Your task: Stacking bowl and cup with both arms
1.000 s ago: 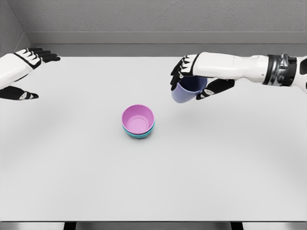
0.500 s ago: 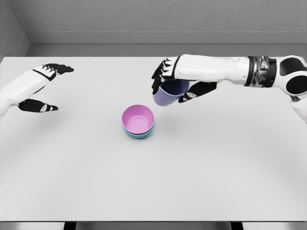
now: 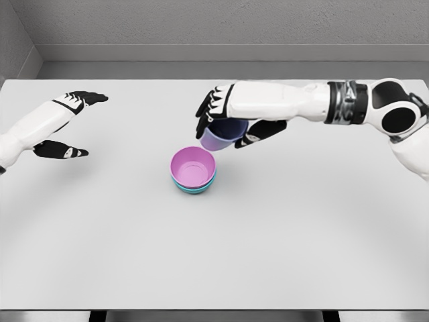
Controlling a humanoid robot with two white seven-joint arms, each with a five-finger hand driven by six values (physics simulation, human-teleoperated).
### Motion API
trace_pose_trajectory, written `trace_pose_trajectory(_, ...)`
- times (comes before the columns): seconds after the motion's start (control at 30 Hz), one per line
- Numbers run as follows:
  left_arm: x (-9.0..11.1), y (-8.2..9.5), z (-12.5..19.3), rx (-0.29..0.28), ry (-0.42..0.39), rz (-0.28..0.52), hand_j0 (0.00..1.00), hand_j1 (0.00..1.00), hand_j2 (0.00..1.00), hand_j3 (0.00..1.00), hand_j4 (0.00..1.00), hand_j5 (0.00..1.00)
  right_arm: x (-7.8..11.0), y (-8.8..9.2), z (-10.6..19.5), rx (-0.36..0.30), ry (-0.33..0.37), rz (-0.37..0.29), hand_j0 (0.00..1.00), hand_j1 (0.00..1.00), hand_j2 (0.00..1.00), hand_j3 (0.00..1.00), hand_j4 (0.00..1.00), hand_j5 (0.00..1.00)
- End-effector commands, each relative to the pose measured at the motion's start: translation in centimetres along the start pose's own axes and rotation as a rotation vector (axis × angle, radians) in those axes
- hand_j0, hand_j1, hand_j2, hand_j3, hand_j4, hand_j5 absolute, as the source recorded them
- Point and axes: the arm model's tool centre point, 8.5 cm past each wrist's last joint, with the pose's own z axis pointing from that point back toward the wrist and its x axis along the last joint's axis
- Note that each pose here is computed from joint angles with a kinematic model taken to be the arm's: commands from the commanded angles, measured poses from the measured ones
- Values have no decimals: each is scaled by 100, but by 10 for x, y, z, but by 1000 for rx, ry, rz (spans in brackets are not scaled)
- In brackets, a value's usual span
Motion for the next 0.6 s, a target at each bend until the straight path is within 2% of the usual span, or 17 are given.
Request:
trace_pose_trajectory(0.0, 0, 0, 0, 6, -1, 7, 100, 100, 100, 100, 100, 100, 3, 0, -3, 2, -11, 0, 68, 68, 68, 68, 68, 68)
trace_pose_trajectory(0.57, -1, -2, -1, 5, 2, 14, 100, 100, 100, 100, 100, 100, 14, 15, -28, 34, -70, -6, 70, 70, 70, 70, 70, 70)
